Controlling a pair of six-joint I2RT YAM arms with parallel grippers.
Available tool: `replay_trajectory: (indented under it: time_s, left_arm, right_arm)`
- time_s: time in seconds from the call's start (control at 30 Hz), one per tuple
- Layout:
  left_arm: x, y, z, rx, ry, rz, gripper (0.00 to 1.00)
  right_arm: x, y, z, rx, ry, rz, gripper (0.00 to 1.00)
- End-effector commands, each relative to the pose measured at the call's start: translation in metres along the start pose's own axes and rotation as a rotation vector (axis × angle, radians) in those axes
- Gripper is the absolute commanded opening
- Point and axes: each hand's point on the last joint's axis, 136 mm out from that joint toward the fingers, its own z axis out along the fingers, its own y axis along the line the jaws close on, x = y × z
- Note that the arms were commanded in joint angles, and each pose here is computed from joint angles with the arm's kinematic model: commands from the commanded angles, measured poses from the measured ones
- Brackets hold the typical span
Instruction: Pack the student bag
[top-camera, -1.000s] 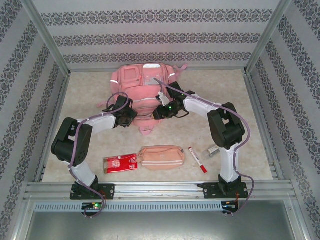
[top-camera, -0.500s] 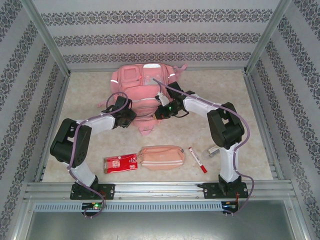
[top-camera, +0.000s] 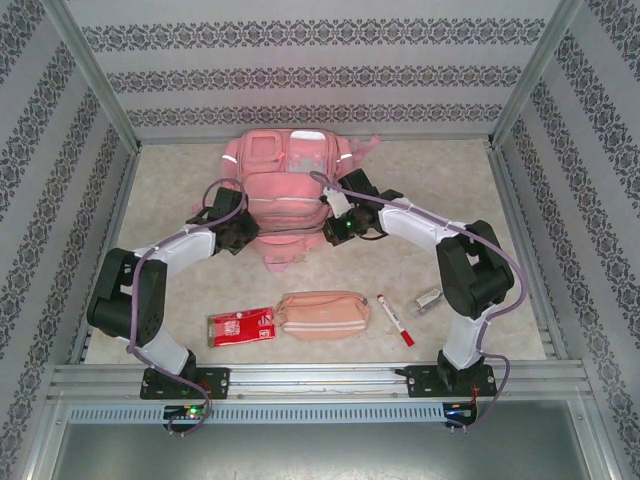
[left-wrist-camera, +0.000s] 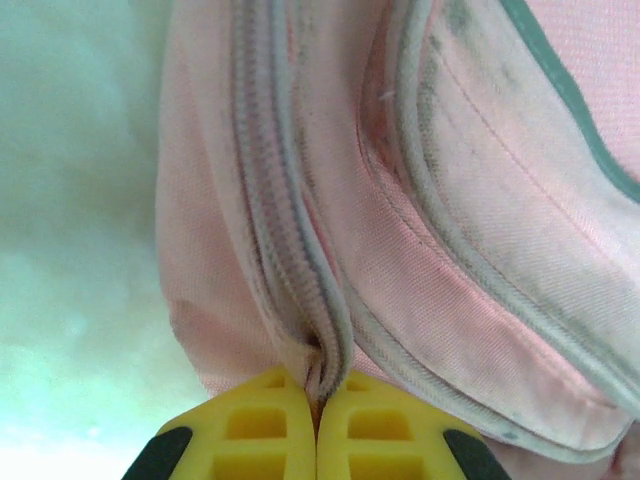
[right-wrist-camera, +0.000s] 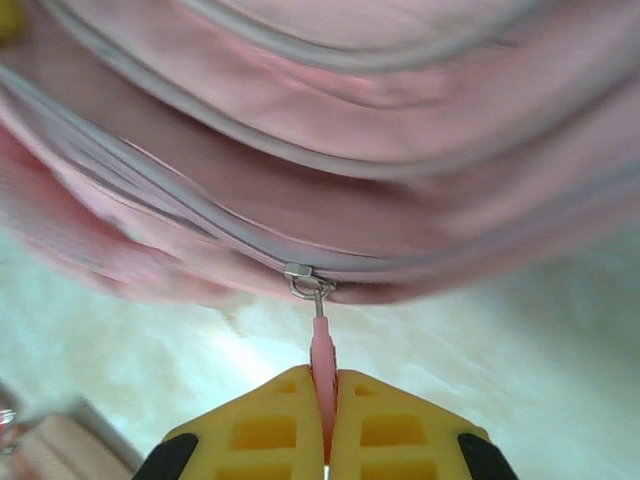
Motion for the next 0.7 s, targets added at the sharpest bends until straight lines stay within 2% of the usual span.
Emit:
replay_trajectory:
  time_s: [0.0, 0.1, 0.3, 0.33, 0.37, 0.4, 0.53, 0.67]
  left_arm:
    - [-0.025, 0.023, -0.014, -0.029, -0.029, 0.026, 0.0]
    - [-0.04, 0.032, -0.017, -0.028, -0.012, 0.029, 0.0]
    - [-0.086, 0.044, -0.012, -0.035, -0.007, 0.058, 0.0]
    - [-0.091, 0.047, -0.01, -0.04, 0.012, 0.039, 0.12]
    - [-0.094, 0.046, -0.008, -0.03, 0.036, 0.018, 0.31]
    - [-0.095, 0.041, -0.009, -0.006, 0.054, 0.011, 0.39]
    - [-0.089, 0.023, -0.025, 0.061, 0.054, 0.016, 0.46]
    - [-0.057, 0.03, -0.05, 0.058, 0.068, -0.018, 0.51]
  right_arm:
    - [0.011, -0.046, -0.017, 0.205, 0.007, 0.048, 0.0]
    - [0.01, -0.051, -0.022, 0.231, -0.011, 0.046, 0.0]
    - [0.009, -0.02, -0.025, 0.123, -0.04, 0.002, 0.0]
    - [0.011, -0.011, -0.024, 0.101, -0.039, -0.01, 0.0]
    - [0.011, -0.001, -0.022, 0.08, -0.039, -0.016, 0.0]
    - [0.011, 0.01, -0.019, 0.049, -0.04, -0.016, 0.0]
    - [0.01, 0.069, -0.007, -0.062, -0.029, -0.065, 0.0]
    - [0.0, 0.115, 0.001, -0.139, -0.035, -0.099, 0.0]
